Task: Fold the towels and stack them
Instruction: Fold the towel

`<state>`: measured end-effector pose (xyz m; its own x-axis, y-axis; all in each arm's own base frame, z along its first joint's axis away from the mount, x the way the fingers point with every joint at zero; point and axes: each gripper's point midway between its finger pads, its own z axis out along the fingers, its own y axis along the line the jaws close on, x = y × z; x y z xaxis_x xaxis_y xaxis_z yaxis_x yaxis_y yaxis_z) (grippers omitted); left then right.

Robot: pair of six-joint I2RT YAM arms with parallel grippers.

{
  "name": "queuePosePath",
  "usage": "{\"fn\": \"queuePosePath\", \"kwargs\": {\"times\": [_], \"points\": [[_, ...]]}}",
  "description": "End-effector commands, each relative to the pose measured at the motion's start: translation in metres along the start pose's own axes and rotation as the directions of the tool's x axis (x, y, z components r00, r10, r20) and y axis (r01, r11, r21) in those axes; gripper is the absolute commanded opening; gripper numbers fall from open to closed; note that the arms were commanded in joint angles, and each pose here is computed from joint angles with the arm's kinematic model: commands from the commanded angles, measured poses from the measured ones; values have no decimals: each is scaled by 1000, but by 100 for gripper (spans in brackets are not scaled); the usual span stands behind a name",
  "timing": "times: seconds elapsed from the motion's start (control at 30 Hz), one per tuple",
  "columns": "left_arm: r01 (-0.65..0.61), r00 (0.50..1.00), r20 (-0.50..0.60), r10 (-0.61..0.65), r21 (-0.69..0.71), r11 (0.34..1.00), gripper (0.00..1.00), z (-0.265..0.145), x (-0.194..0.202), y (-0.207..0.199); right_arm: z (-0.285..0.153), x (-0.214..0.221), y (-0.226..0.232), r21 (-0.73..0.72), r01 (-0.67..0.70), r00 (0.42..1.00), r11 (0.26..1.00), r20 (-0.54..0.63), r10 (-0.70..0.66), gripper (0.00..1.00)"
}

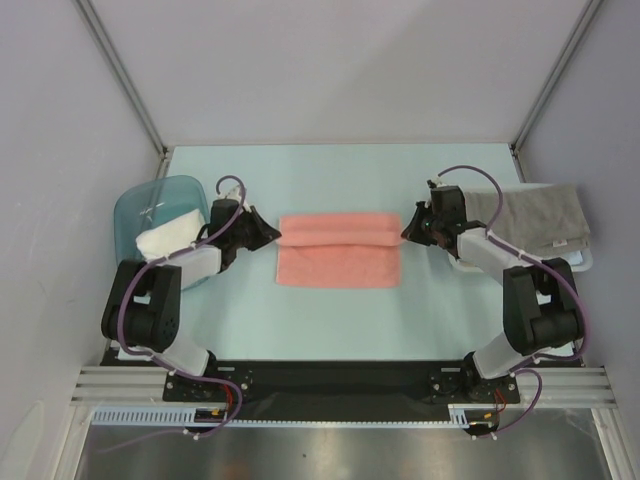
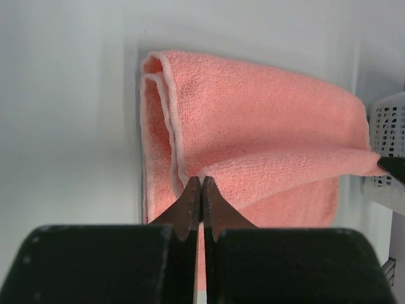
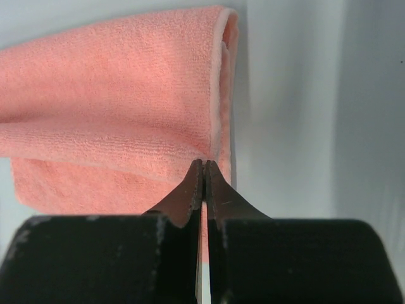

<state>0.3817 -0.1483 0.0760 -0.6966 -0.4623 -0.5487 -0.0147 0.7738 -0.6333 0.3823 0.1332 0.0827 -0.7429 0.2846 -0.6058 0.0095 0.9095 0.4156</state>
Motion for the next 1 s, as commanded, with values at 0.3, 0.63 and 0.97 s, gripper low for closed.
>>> {"fn": "queuePosePath", "kwargs": {"times": [0.3,0.63,0.97], "points": [[-48,995,90,46,30,998,0,-26,-8,-12,-30,-4,8,-37,7,997,999,77,-4,0],[-50,996,78,48,32,998,0,-33,5,-9,-38,14,11,-52,14,998,999,65,-11,0],[-62,995,74,59,33,998,0,-39,14,-8,-44,30,8,-47,15,999,999,51,-13,0]]}}
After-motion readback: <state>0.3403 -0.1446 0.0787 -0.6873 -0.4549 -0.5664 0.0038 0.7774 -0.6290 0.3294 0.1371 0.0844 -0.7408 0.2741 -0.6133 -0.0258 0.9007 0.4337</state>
